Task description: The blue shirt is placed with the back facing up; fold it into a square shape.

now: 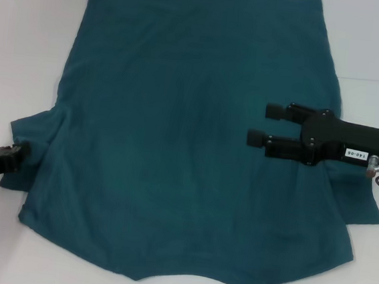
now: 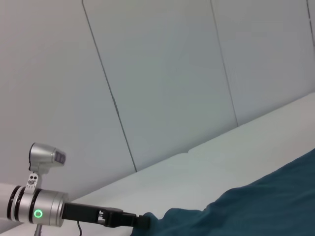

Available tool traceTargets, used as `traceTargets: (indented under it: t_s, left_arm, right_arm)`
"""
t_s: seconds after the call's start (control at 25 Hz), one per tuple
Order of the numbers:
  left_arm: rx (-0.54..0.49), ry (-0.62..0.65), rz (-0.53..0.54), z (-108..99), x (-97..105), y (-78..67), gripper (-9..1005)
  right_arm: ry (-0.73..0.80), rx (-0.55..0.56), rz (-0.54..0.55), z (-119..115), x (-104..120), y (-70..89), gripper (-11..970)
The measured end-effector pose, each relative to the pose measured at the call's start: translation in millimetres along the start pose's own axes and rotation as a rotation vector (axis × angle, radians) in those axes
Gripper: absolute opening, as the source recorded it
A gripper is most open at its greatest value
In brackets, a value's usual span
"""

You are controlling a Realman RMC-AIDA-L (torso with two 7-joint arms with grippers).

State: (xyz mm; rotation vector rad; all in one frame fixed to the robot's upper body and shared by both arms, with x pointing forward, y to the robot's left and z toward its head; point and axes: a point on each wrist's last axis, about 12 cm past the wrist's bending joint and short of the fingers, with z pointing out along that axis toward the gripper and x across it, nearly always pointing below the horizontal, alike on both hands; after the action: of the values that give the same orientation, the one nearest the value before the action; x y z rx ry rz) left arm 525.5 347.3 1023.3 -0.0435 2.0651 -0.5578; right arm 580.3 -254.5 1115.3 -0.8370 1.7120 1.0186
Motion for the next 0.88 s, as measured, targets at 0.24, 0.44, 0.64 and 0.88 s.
traceTargets:
  t_s: [0.24, 0.44, 0.64, 0.88]
  left_arm:
    - [-0.042, -0.008, 0.024, -2.7, -7.7, 7.9, 2]
    - [-0.094, 0.004, 0.068, 0.1, -17.7, 14.9, 1]
    - [-0.133, 0.016, 0.116, 3.5, -26.8, 18.9, 1]
    - [-0.152, 0.002, 0.146, 0.6, -37.0, 23.1, 2]
  right_arm:
    - [-0.010, 0.001, 0.009, 1.3, 0.7, 0.8, 903]
    - [-0.016, -0.005, 0.014, 5.5, 1.4, 2.9, 903]
    - [-0.021, -0.011, 0.021, 8.8, 2.6, 5.0, 902]
    - [-0.024, -0.017, 0.027, 11.9, 3.5, 6.7, 902]
